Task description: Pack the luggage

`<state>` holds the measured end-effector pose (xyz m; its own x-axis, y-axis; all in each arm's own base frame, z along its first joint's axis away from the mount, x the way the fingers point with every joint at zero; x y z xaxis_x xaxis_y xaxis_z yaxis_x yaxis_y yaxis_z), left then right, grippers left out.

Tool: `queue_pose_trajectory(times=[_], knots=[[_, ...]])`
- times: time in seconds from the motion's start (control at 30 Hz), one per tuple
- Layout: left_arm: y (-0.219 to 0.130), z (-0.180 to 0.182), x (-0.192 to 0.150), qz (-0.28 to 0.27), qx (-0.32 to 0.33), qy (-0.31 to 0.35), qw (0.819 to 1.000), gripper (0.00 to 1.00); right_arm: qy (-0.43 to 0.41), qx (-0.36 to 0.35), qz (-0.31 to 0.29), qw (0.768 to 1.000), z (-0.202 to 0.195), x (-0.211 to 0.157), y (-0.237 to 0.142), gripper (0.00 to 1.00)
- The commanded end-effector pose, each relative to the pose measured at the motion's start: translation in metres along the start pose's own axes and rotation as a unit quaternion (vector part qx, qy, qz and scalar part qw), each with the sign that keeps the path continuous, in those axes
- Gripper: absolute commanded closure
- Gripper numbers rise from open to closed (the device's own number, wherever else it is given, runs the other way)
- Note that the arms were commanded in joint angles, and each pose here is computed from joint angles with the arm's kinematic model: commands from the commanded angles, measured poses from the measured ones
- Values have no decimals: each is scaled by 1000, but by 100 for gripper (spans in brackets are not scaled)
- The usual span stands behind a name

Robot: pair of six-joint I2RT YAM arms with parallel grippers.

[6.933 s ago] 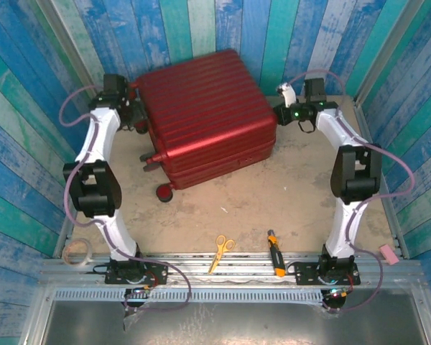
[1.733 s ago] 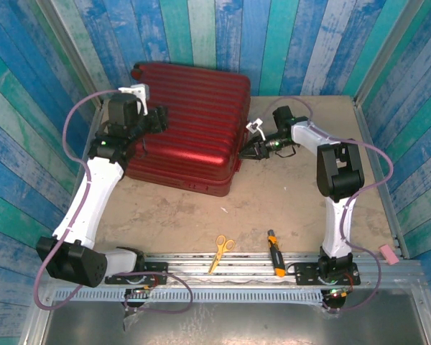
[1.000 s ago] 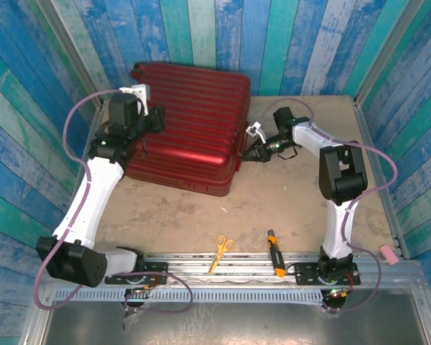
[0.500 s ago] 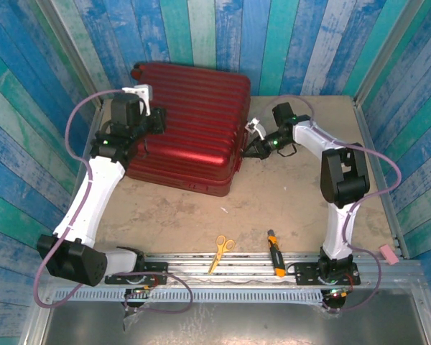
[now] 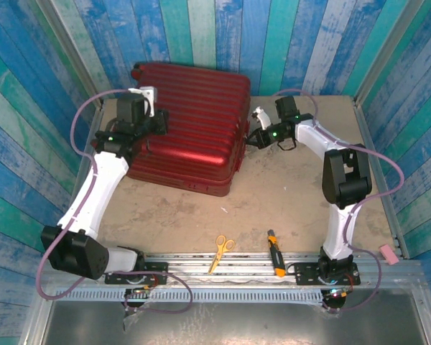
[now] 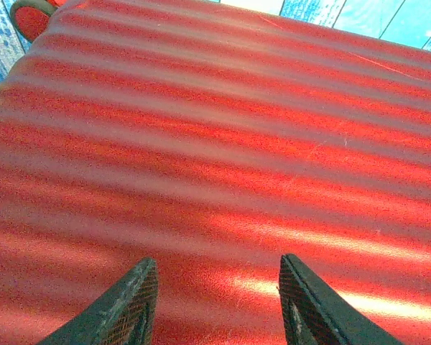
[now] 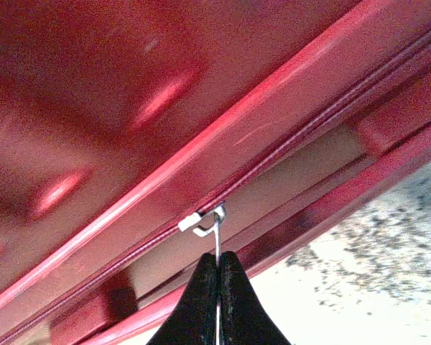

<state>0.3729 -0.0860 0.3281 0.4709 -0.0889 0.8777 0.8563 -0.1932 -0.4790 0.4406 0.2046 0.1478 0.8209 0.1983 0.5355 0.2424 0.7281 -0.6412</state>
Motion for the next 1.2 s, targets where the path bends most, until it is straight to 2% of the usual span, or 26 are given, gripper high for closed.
queue_pose_trajectory(times=[0.0,0.5,0.83,1.17], knots=[[14,-1,-13,23,2,16,1000,52,14,-69,-59,996,-32,33,-10,100],[28,-3,-23,44,-8,38,998,50,4,-125,-104,987,-73,83,-7,99],[30,-5,-27,54,-11,40,998,48,5,-143,-130,981,-101,106,-2,99],[33,-11,-23,53,-22,41,998,43,-2,-134,-188,973,-120,132,8,99]])
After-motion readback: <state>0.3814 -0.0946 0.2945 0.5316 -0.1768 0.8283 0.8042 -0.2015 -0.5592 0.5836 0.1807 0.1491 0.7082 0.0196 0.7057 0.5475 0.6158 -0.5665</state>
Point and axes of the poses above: each hand's point on the last joint's axis, 136 mm out from that joint toward the fingers, its own y axis out along the fingers, its own z axis along the line the jaws close on, x = y × z, the point moved 4 cm from there along -y, back along the fingers, and after that the axes turned 10 degrees about y, right-handed, at the moved point
